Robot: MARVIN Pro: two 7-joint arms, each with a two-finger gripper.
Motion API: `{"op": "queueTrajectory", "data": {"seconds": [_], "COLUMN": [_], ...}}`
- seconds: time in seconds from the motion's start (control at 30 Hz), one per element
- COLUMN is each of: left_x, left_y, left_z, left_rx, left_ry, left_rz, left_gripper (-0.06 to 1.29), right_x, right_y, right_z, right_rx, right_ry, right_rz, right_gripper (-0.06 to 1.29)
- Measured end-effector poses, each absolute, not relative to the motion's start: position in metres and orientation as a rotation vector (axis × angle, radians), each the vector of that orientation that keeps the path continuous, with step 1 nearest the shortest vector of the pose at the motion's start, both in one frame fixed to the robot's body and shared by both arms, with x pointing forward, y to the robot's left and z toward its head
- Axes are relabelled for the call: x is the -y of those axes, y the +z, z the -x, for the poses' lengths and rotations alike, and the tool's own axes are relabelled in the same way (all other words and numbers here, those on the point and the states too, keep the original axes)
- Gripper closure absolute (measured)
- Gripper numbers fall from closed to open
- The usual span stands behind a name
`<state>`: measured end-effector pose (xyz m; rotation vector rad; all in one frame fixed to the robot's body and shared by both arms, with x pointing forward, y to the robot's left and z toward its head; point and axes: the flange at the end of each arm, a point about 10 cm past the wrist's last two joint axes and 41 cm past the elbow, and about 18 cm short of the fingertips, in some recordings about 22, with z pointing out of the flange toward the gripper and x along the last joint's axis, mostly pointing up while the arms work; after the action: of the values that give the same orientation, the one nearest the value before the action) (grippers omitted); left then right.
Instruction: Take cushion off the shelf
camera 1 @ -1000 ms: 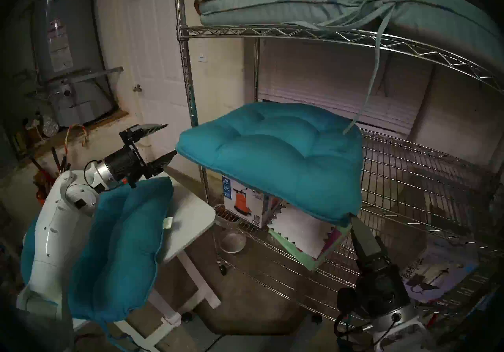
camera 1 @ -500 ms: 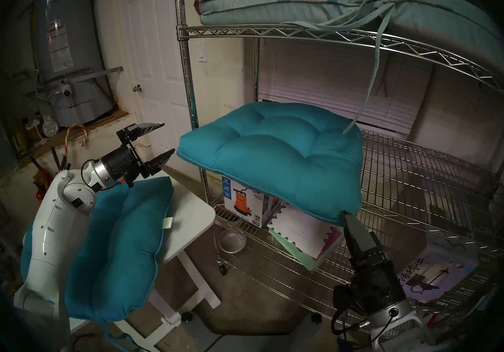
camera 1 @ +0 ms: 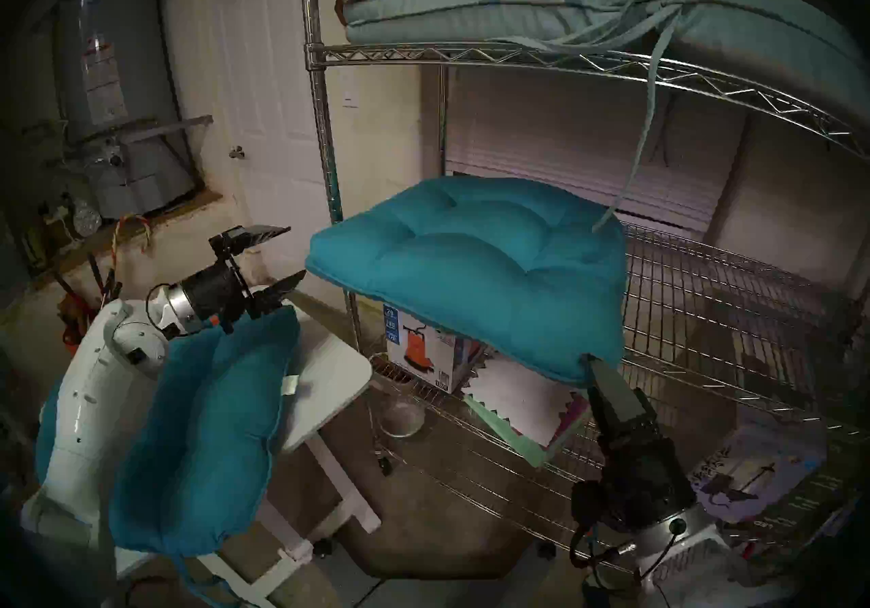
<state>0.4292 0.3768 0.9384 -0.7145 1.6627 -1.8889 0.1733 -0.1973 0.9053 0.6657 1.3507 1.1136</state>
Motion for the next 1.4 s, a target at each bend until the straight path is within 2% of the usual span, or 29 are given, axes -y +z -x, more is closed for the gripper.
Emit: {"op": "queueTrajectory", "data": {"seconds": [1.4], "left_x": [-0.356], "left_y": [0.938], "left_z": [-0.456], "left_rx": [-1.689], "left_ry": [-1.878], "left_rz": [0.658], "left_gripper": [-0.03], "right_x": [0.191], "right_y": [0.911], "right_z": [-0.196], "right_rx": [-1.403], "right_ry": [1.152], "right_rz": [-0.657], "right_gripper": [0.01]}}
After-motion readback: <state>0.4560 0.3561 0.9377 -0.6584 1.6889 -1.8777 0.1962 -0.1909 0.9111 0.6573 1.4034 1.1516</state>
